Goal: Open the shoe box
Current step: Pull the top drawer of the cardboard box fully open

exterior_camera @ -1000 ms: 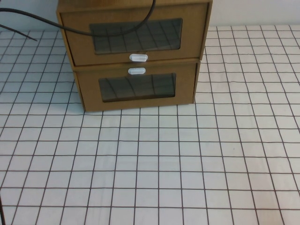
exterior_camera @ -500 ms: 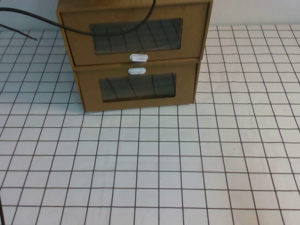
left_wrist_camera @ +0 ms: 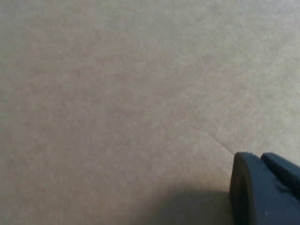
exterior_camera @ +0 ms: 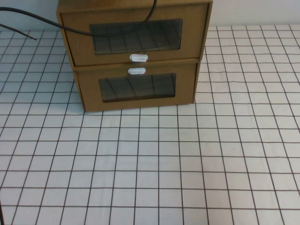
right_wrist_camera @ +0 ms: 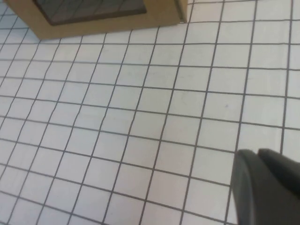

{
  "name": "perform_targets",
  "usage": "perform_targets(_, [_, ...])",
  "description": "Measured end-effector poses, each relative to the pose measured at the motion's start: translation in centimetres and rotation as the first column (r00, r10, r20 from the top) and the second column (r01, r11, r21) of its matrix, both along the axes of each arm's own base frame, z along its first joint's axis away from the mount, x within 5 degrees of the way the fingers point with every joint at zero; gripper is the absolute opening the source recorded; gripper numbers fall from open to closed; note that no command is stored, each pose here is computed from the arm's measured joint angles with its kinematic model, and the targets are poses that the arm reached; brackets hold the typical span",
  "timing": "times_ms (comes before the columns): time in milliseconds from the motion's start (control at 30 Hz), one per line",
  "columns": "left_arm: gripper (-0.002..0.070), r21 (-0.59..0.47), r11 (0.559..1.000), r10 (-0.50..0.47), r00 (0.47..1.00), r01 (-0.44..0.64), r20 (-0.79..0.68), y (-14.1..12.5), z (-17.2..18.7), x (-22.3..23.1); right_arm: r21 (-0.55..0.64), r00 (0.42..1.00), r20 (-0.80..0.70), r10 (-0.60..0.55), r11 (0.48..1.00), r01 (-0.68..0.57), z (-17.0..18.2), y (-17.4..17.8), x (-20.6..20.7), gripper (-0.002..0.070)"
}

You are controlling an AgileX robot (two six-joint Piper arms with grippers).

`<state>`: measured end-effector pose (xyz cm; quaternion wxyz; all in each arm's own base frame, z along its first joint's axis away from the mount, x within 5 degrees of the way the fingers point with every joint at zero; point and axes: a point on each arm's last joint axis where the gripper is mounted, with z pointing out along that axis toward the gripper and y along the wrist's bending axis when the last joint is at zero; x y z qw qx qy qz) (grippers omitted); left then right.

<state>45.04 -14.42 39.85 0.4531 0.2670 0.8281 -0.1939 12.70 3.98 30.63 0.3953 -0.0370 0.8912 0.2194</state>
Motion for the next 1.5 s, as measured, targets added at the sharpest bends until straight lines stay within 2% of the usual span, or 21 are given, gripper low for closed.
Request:
perform_targets(200, [-0.0002,-0.002,1.000,-0.001,1.000,0.001,0.000,0.0,0.0,0.0,-0.030,0.986,-0.064,0.155,0.987,-0.157,1.5,2.0,5.0,-0.0013])
perform_targets(400, [-0.0002,-0.003,1.000,-0.002,1.000,0.002,-0.002,0.0,0.0,0.0,-0.122,0.941,-0.107,0.321,0.935,-0.333,1.9,7.4,8.6,-0.0013])
perform_targets(533, [-0.0002,-0.002,1.000,-0.001,1.000,0.001,-0.001,0.0,0.0,0.0,-0.238,0.894,-0.148,0.424,0.862,-0.448,1.5,12.9,10.1,-0.0013])
perform_targets(667, [-0.0002,-0.002,1.000,-0.002,1.000,0.002,-0.002,0.0,0.0,0.0,-0.410,0.844,-0.158,0.513,0.743,-0.529,0.7,18.7,10.3,-0.0013])
perform_targets(833, [-0.0002,-0.004,1.000,-0.001,1.000,0.001,-0.003,0.0,0.0,0.0,-0.668,0.798,-0.108,0.594,0.551,-0.501,-0.6,22.6,11.1,-0.0013])
perform_targets(933, [-0.0002,-0.004,1.000,-0.001,1.000,0.001,-0.003,0.0,0.0,0.0,-0.753,0.763,-0.027,0.645,0.490,-0.440,-0.9,23.8,12.0,-0.0008])
perform_targets(1033, [-0.0002,-0.004,1.000,-0.001,1.000,0.001,-0.003,0.0,0.0,0.0,-0.818,0.711,0.052,0.702,0.438,-0.373,-1.0,24.6,13.0,0.0034])
perform_targets(1100, [-0.0002,-0.005,1.000,-0.001,1.000,0.001,-0.002,0.0,0.1,0.0,-0.842,0.683,0.092,0.725,0.423,-0.335,-1.1,25.1,13.5,0.0075])
perform_targets(1267, [-0.0002,0.002,1.000,-0.004,1.000,0.004,-0.006,0.0,0.0,-0.1,-0.864,0.637,0.174,0.751,0.426,-0.266,-1.6,25.8,15.0,0.0185])
perform_targets(1367, [-0.0002,0.007,1.000,-0.007,1.000,0.007,-0.004,0.0,0.1,-0.1,-0.880,0.621,0.187,0.761,0.411,-0.238,-2.1,25.8,16.3,0.0220])
perform_targets(1500, [-0.0002,0.013,1.000,-0.010,1.000,0.010,-0.001,0.0,0.1,-0.1,-0.887,0.627,0.207,0.751,0.415,-0.204,-2.2,26.3,18.5,0.0232])
